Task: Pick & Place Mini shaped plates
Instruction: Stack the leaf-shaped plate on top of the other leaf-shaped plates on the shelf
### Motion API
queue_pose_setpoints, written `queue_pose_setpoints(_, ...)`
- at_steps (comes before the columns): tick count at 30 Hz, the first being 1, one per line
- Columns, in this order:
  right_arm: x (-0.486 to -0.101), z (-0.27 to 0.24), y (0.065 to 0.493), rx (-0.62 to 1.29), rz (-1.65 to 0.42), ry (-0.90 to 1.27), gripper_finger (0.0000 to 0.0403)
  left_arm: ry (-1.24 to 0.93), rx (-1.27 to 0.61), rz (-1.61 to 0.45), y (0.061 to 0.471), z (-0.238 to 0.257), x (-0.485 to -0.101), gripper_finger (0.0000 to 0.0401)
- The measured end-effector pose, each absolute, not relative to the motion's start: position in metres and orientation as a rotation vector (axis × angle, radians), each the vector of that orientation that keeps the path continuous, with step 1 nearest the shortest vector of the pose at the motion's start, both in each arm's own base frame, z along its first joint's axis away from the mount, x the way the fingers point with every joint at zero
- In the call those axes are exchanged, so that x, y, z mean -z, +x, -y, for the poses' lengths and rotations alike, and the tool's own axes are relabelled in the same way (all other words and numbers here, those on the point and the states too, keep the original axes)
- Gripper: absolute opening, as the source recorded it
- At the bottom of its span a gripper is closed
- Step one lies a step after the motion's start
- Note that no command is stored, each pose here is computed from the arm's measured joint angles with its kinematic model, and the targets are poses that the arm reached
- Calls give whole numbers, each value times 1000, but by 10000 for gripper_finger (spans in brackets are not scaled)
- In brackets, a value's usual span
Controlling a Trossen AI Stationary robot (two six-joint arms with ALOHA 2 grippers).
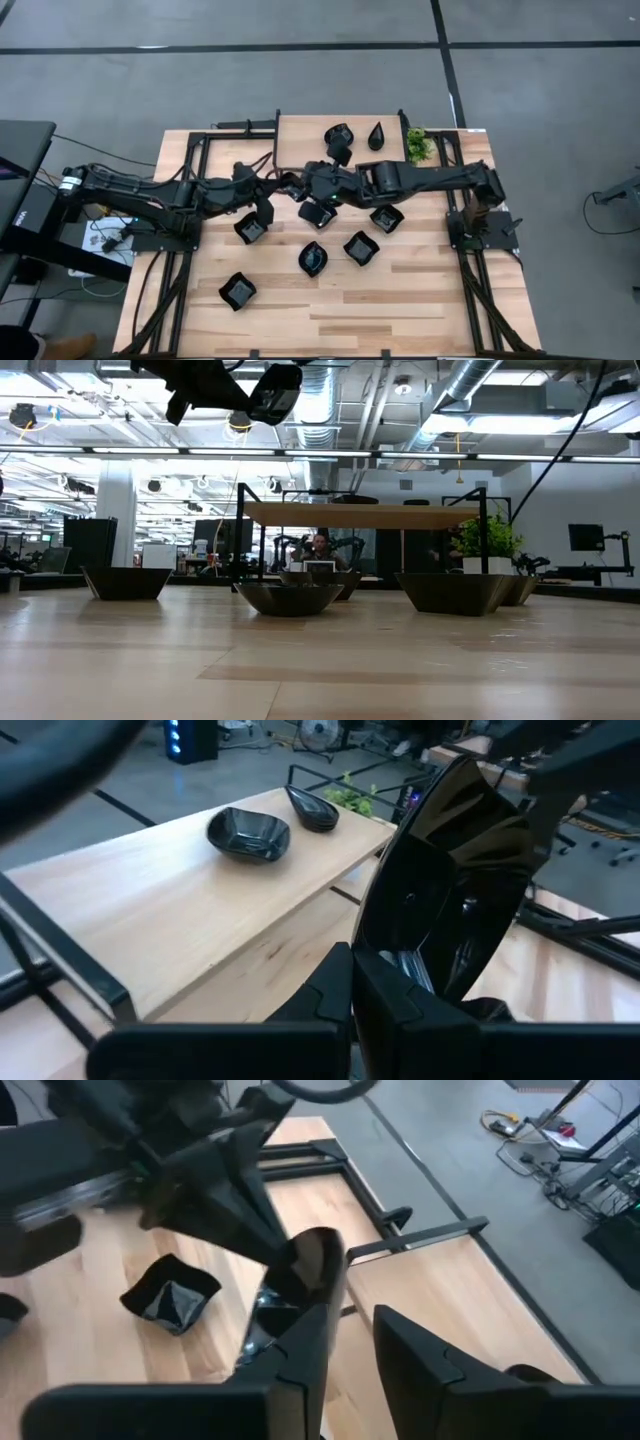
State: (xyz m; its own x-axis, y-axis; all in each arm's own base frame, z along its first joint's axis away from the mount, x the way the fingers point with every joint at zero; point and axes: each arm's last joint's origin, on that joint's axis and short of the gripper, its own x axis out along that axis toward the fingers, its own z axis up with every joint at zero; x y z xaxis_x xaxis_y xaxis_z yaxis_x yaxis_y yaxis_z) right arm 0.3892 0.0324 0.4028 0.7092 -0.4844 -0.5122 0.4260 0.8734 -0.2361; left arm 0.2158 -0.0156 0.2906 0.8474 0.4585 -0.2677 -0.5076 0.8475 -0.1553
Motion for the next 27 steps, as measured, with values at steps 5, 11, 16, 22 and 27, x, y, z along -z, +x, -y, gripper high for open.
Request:
queue_pose_setpoints(5, -404, -33, 393, 500, -617, -108, 80, -181, -549, -234, 215, 14, -290, 4)
queue_pose_setpoints(11, -407, -31, 392, 515, -599, -70, 80, -172, -555, -237, 215, 13, -290, 4)
queue_pose_setpoints(16, -406, -30, 393, 476, -606, -42, 80, -172, -561, -236, 215, 12, -290, 4)
queue_pose_setpoints(22, -406, -31, 393, 473, -601, -36, 80, -174, -575, -235, 215, 9, -290, 4)
queue_pose_setpoints(27, -406, -28, 394, 473, -605, -22, 80, -174, -575, -235, 215, 9, -290, 4)
